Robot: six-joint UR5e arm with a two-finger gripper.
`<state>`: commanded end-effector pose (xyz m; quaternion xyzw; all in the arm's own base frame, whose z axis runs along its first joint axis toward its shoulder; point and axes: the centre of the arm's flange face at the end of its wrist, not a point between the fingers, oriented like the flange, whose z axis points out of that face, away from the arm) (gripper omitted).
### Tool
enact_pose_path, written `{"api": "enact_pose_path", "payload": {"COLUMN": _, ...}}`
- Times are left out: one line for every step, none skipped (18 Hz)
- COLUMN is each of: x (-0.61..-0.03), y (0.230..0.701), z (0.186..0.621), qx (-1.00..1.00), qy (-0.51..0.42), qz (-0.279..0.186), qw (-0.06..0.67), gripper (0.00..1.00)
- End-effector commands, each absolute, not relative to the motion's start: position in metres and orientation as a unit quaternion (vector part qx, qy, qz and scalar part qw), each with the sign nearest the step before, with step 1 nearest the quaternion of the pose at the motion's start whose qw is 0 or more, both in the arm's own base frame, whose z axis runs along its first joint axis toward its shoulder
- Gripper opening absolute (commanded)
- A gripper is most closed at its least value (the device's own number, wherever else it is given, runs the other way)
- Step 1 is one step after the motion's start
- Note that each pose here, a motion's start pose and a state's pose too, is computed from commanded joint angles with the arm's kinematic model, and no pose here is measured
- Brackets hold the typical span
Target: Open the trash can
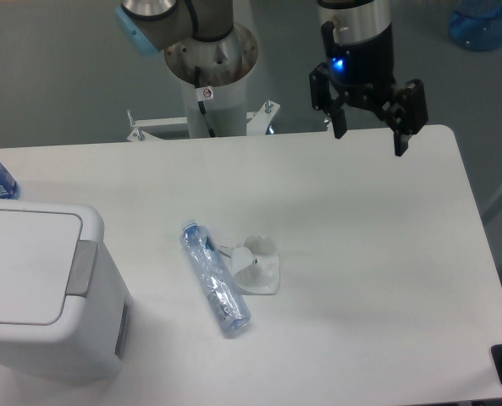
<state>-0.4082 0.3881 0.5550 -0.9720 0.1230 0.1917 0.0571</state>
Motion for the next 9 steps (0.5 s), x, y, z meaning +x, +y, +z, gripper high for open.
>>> {"api": "enact_pose_path", "payload": {"x": -0.408, "y": 0.388, "z": 0.555, "qx": -0.972, "qy": 0.123, "qz": 0.191, "qw": 0.057, "gripper": 1.0}}
{"api": "enact_pose_path", "payload": {"x": -0.408, "y": 0.388, "z": 0.556, "qx": -0.972, "qy": 0.123, "qz": 0.192, "qw": 0.057, "gripper": 1.0}}
{"api": "enact_pose_path", "payload": {"x": -0.408, "y": 0.388, "z": 0.556, "qx": -0.972, "qy": 0.123, "qz": 0.192, "qw": 0.057, "gripper": 1.0}}
{"api": "enact_pose_path", "payload": {"x": -0.408, "y": 0.389, "z": 0.556, "qx": -0.972, "qy": 0.124, "qz": 0.192, "qw": 0.059, "gripper": 1.0}}
{"api": "enact_pose_path", "payload": {"x": -0.407, "y": 0.392, "z": 0.555, "qx": -0.972, "qy": 0.124, "qz": 0.191, "qw": 0.061, "gripper": 1.0}}
{"api": "enact_pose_path", "payload": {"x": -0.405, "y": 0.396, "z": 0.554, "qx": -0.972, "qy": 0.121, "qz": 0.189, "qw": 0.063, "gripper": 1.0}}
{"api": "enact_pose_path", "payload": {"x": -0.403, "y": 0.401, "z": 0.552, "qx": -0.973, "qy": 0.112, "qz": 0.188, "qw": 0.067, "gripper": 1.0}}
{"api": "enact_pose_path", "payload": {"x": -0.4, "y": 0.406, "z": 0.551, "qx": -0.974, "qy": 0.104, "qz": 0.186, "qw": 0.07, "gripper": 1.0}}
{"api": "enact_pose_path", "payload": {"x": -0.4, "y": 0.411, "z": 0.549, "qx": -0.976, "qy": 0.095, "qz": 0.184, "qw": 0.072, "gripper": 1.0}}
